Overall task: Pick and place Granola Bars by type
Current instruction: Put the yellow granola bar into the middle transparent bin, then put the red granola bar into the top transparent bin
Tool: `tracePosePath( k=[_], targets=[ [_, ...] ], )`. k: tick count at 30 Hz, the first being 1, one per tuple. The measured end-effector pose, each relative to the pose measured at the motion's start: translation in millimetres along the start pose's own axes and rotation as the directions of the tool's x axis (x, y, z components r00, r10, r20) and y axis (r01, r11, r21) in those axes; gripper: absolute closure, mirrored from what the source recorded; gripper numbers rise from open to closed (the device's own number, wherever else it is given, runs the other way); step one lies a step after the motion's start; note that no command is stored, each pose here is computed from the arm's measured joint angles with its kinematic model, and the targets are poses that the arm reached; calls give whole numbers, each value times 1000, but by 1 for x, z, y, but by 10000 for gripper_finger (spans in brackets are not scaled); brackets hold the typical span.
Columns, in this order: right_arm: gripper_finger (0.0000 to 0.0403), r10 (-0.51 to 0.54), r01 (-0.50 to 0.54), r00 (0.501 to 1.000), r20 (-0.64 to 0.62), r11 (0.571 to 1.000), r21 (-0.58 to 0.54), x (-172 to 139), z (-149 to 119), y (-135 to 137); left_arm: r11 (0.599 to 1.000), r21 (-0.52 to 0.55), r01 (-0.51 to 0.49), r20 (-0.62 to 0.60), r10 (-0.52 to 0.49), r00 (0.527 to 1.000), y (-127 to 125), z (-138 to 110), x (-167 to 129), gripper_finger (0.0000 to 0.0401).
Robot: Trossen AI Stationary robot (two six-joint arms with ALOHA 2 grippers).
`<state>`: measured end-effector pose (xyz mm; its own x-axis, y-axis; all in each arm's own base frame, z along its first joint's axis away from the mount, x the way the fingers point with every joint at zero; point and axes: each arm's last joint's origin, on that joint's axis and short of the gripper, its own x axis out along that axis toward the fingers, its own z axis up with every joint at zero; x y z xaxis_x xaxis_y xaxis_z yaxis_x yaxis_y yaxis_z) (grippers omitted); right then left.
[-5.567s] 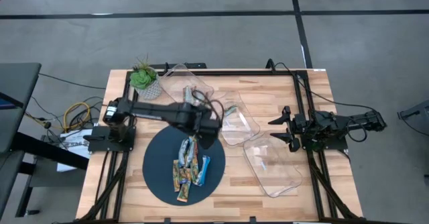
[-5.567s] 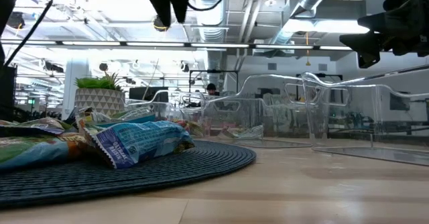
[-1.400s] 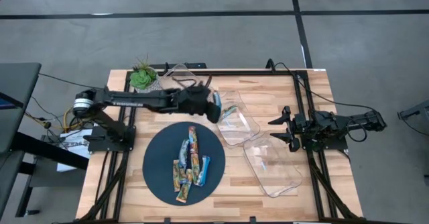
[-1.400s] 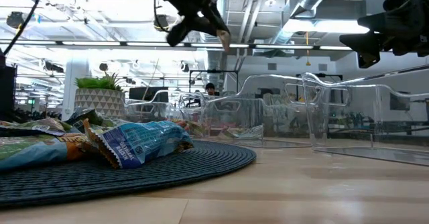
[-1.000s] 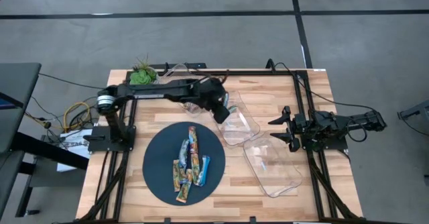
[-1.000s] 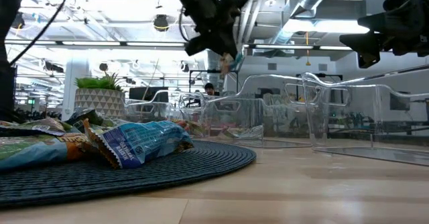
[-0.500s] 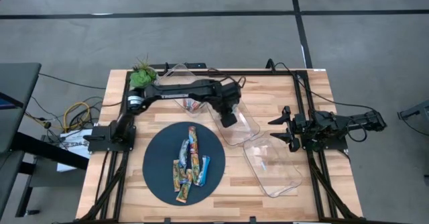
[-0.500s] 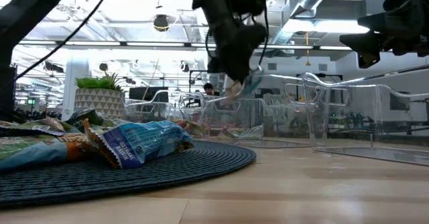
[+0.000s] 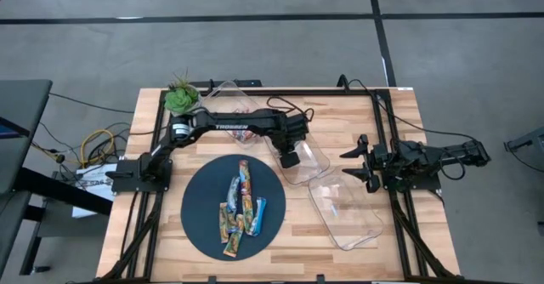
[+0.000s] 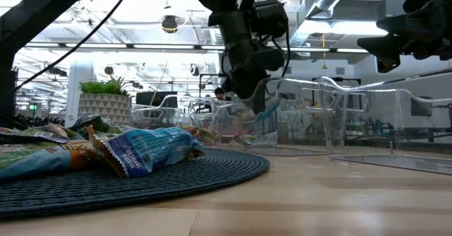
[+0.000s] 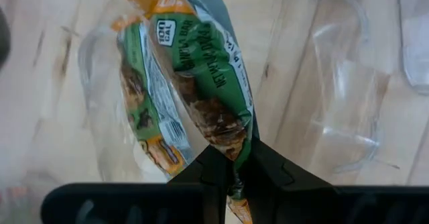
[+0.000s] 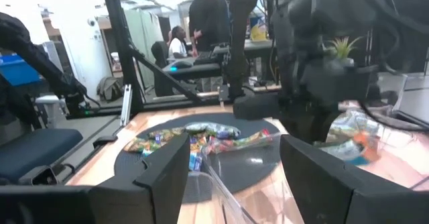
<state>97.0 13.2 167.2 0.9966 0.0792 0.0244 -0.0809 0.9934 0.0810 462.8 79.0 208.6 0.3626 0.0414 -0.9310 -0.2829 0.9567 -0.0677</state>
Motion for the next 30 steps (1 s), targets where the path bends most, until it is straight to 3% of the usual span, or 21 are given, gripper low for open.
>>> tracePosePath(
  k=[8,21,26,30],
  targets=[
    [179,1,-1,1000,2,1000,0,0,0,0,998,52,-24,11,24,1000,0,1,-1,368],
    [179,1,-1,1000,2,1000,0,0,0,0,998,57,1,9,-2,1000,-2,1,-1,278],
    [179,1,-1,1000,2,1000,0,0,0,0,998,56,0,12,-1,1000,-2,1,-2,274],
    [179,1,-1,1000,3,1000,0,0,0,0,999,47,4,45,-6,999,-4,2,-22,273]
  ],
)
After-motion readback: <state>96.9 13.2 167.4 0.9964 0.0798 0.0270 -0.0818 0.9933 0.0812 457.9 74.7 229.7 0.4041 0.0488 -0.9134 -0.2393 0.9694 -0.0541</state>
